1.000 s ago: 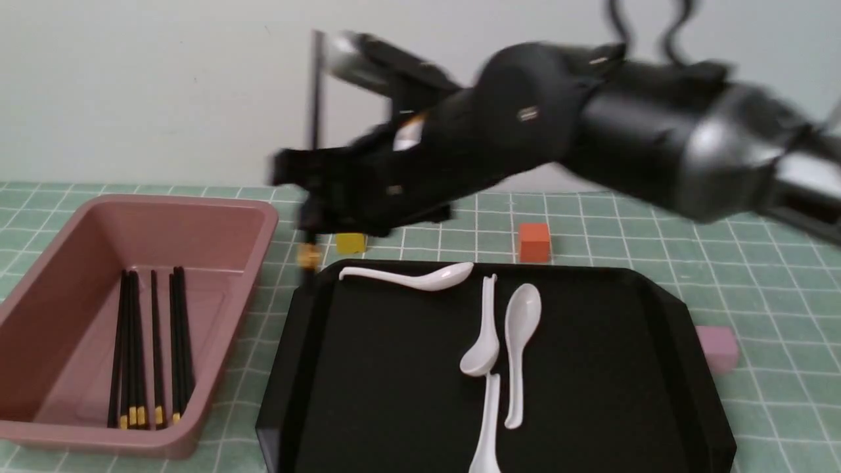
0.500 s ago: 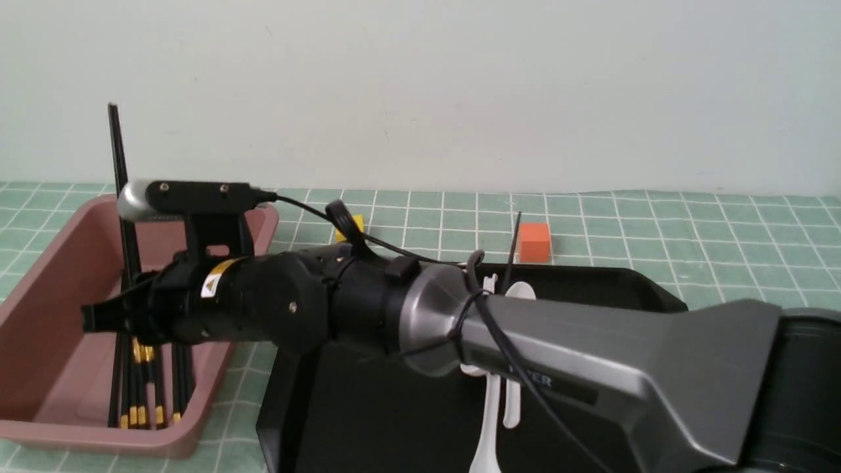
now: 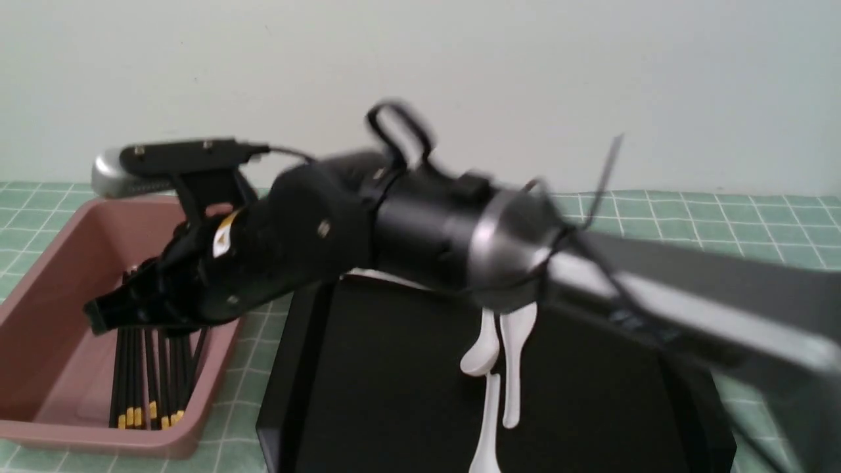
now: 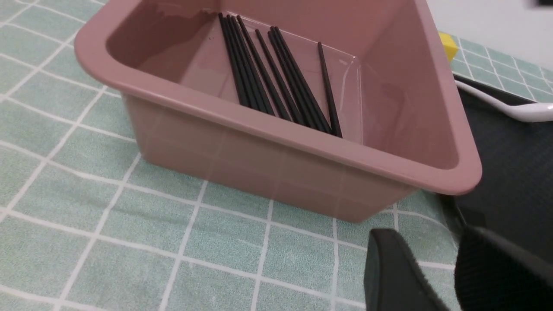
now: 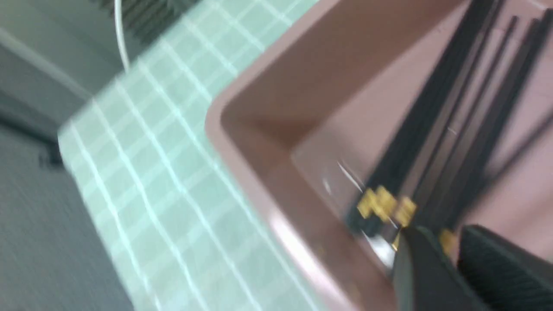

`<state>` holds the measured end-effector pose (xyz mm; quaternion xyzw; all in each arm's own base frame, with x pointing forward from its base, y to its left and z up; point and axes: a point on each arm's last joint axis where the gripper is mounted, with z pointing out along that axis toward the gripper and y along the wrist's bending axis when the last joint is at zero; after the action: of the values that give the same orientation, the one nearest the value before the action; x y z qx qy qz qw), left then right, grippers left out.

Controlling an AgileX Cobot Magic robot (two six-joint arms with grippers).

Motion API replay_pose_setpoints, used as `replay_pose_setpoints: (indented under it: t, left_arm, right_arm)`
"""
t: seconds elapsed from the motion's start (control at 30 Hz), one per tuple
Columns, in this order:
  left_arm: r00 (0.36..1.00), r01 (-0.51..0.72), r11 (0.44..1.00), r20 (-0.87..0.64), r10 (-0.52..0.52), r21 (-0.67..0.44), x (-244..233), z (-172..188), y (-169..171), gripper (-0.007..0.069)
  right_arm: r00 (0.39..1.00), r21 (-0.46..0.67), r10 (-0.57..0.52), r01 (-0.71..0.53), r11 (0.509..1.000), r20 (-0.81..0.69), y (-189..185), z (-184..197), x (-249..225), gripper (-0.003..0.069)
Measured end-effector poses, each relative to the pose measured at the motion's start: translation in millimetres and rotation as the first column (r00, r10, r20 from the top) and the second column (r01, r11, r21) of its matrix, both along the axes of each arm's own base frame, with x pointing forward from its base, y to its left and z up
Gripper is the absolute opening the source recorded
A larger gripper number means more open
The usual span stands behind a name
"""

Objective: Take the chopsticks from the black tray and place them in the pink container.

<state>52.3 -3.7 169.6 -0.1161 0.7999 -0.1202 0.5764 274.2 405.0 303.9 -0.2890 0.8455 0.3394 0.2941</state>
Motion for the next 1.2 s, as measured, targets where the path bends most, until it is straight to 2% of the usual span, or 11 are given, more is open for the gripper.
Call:
replay_pose_setpoints:
  t: [0.2,0.33,0.43,0.53,0.67,0.7,0.73,0.8,0.83,0.97,1.2]
  left_arm:
    - [1.000,0.000,1.000,0.000,0.000,0.000,0,0,0,0.0239]
    - [1.000,0.000,1.000,0.000,0.000,0.000,0,0,0,0.0239]
    - [1.000,0.000,1.000,0.000,0.000,0.000,0,0,0,0.0239]
    - [1.000,0.000,1.000,0.000,0.000,0.000,0,0,0,0.0239]
    - [1.000,0.000,1.000,0.000,0.000,0.000,0,0,0,0.0239]
    - [1.000,0.000,1.000,0.000,0.000,0.000,0,0,0,0.0239]
    - [1.000,0.000,1.000,0.000,0.000,0.000,0,0,0,0.0239]
    - [1.000,0.000,1.000,0.000,0.000,0.000,0,0,0,0.0239]
    - [1.000,0.000,1.000,0.000,0.000,0.000,0,0,0,0.0239]
    - [1.000,0.000,1.000,0.000,0.000,0.000,0,0,0,0.0239]
    - [1.000,0.000,1.000,0.000,0.000,0.000,0,0,0,0.0239]
  right_arm:
    - [0.995,-0.246,0.081,-0.063,0.967,0.063,-78,87,-38,0.0001]
    - [0.990,-0.346,0.069,-0.024,0.938,0.119,-125,128,-63,-0.0004]
    - [0.980,-0.322,0.015,0.051,0.945,0.200,-162,160,-83,-0.0004]
    - [0.973,-0.302,-0.016,0.088,0.949,0.231,-195,171,-105,-0.0002]
    - [0.975,-0.300,-0.043,0.109,0.948,0.217,-241,162,-139,0.0001]
    - [0.977,-0.311,-0.043,0.108,0.944,0.208,-243,157,-140,0.0001]
    - [0.975,-0.300,-0.056,0.119,0.946,0.213,-263,149,-156,0.0001]
    - [0.970,-0.283,-0.068,0.134,0.950,0.232,-281,130,-168,0.0001]
    - [0.966,-0.259,-0.074,0.139,0.956,0.246,-285,131,-171,0.0001]
    - [0.934,-0.111,-0.107,0.153,0.982,0.342,-318,80,-196,0.0004]
    - [0.860,0.120,-0.135,0.086,0.989,0.493,-324,-2,-206,0.0007]
